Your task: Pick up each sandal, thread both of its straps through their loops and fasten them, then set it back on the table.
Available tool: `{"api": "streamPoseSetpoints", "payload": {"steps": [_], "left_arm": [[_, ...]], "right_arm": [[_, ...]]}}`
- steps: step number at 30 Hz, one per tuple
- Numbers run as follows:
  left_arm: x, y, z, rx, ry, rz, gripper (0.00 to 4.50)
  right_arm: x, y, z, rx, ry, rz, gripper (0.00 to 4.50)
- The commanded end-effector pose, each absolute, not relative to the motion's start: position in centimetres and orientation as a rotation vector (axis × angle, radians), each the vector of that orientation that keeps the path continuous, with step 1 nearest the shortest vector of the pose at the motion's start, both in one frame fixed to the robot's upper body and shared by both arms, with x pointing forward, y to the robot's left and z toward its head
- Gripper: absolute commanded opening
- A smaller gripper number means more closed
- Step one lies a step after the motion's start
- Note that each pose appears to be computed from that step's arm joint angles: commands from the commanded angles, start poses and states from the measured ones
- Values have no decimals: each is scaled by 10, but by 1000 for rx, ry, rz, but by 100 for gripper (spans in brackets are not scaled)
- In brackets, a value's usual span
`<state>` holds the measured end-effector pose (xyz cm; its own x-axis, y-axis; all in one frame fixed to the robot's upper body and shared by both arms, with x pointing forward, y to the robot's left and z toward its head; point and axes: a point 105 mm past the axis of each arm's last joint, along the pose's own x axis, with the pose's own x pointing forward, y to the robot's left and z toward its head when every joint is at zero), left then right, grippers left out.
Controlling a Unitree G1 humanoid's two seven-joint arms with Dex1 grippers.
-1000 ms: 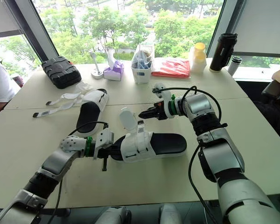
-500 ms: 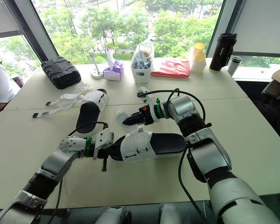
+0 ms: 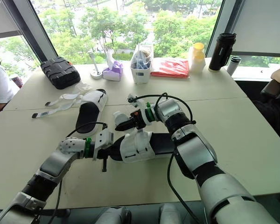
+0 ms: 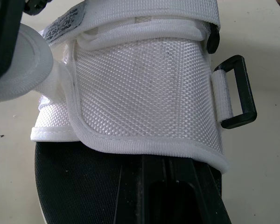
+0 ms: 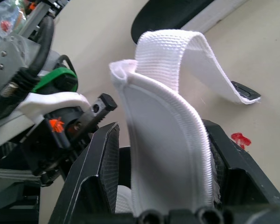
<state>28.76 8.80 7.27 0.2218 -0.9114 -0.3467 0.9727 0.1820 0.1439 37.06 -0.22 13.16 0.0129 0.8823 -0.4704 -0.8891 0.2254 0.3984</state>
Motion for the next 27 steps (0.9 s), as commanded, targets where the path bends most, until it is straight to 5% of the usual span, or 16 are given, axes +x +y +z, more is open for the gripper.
{"api": "streamPoseSetpoints", "payload": {"steps": [1,3,5,6,27], "left_arm": [[276,98,29,365,408,-1308,0],[275,99,29,364,409,-1306,0],[275,99,29,363,410,-1304,0],[275,99,29,363,410,-1303,0],[276,98,29,362,401,-1295,0]], "right_arm": [[373,6,145,-41,675,1421,271],[375,10,144,-40,673,1415,327],[375,13,146,-30,668,1421,430],[374,15,148,-13,668,1429,441],[379,44,202,197,536,1439,441]]}}
